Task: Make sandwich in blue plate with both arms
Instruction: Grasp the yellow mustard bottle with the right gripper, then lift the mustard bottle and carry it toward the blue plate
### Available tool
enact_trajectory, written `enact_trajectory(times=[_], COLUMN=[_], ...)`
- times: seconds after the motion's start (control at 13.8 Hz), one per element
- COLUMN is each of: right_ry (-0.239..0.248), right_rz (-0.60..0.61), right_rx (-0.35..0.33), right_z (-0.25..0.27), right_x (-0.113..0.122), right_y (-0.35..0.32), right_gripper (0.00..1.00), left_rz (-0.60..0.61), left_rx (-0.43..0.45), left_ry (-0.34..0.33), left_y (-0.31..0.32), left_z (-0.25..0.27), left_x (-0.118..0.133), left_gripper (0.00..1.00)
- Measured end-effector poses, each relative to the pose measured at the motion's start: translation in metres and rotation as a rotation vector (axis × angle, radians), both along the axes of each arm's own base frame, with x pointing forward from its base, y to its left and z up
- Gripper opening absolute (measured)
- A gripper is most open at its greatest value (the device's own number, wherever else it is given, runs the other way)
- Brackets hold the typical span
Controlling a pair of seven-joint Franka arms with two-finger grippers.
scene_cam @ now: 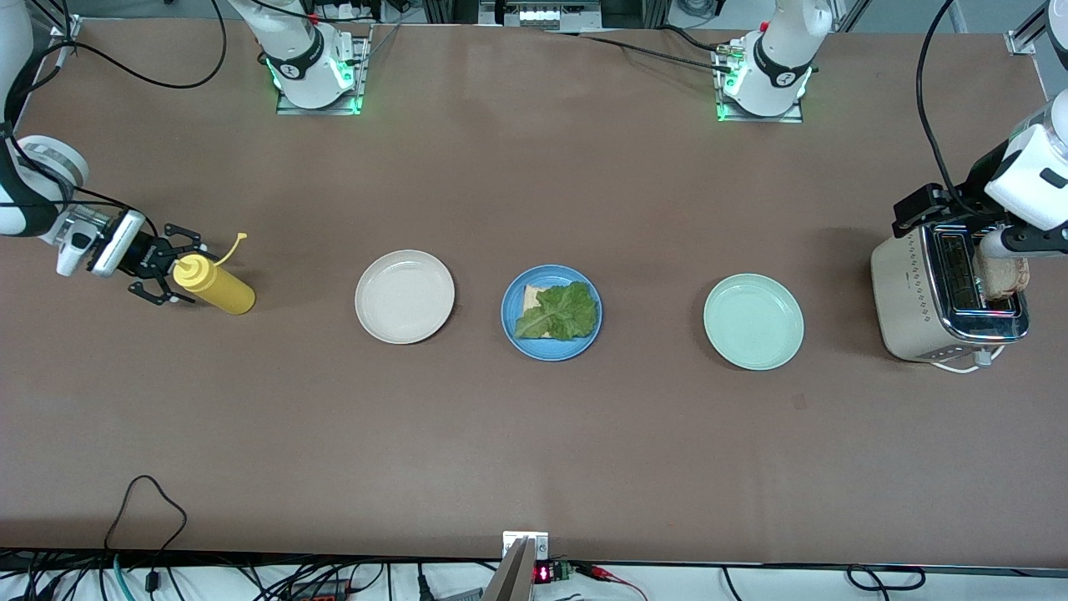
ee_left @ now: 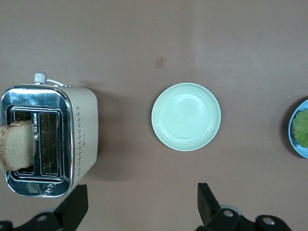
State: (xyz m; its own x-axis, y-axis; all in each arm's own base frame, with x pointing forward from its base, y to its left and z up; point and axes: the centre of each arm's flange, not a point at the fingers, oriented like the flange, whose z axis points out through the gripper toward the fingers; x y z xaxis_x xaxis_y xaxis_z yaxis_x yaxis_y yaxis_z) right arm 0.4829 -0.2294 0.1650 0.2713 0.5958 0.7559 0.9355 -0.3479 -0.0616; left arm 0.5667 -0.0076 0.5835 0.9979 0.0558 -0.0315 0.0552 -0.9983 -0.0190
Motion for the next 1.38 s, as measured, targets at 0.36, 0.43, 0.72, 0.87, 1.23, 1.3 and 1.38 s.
enact_trajectory(times=[0.36, 0.43, 0.72, 0.87, 1.23, 1.3, 1.38], right_ry=[-0.047, -0.051, -0.07, -0.072, -0.081, -0.082, -0.081], right_rz=[0.028, 0.031, 0.037, 0.043, 0.045, 0.043, 0.037], right_rx=[0.042, 0.05, 0.08, 0.088, 0.075, 0.069, 0.057], right_z=[-0.003, -0.002, -0.002, -0.004, -0.002, -0.001, 0.001], right_x=[0.007, 0.008, 0.016, 0.018, 0.025, 0.027, 0.032], right_y=[0.008, 0.01, 0.027, 0.032, 0.037, 0.038, 0.041], right_gripper=[1.0, 1.0, 1.0, 1.0, 0.66, 0.65, 0.65], left_rz=[0.0, 0.0, 0.0, 0.0, 0.0, 0.0, 0.0], left_rx=[0.0, 0.0, 0.0, 0.0, 0.0, 0.0, 0.0], left_ry=[0.0, -0.001, 0.0, 0.0, 0.002, 0.003, 0.004], left_y=[0.0, 0.0, 0.0, 0.0, 0.0, 0.0, 0.0], left_z=[0.0, 0.0, 0.0, 0.0, -0.001, -0.002, -0.002], left_x=[0.0, 0.0, 0.0, 0.0, 0.0, 0.0, -0.001], left_gripper=[1.0, 1.0, 1.0, 1.0, 1.0, 1.0, 1.0])
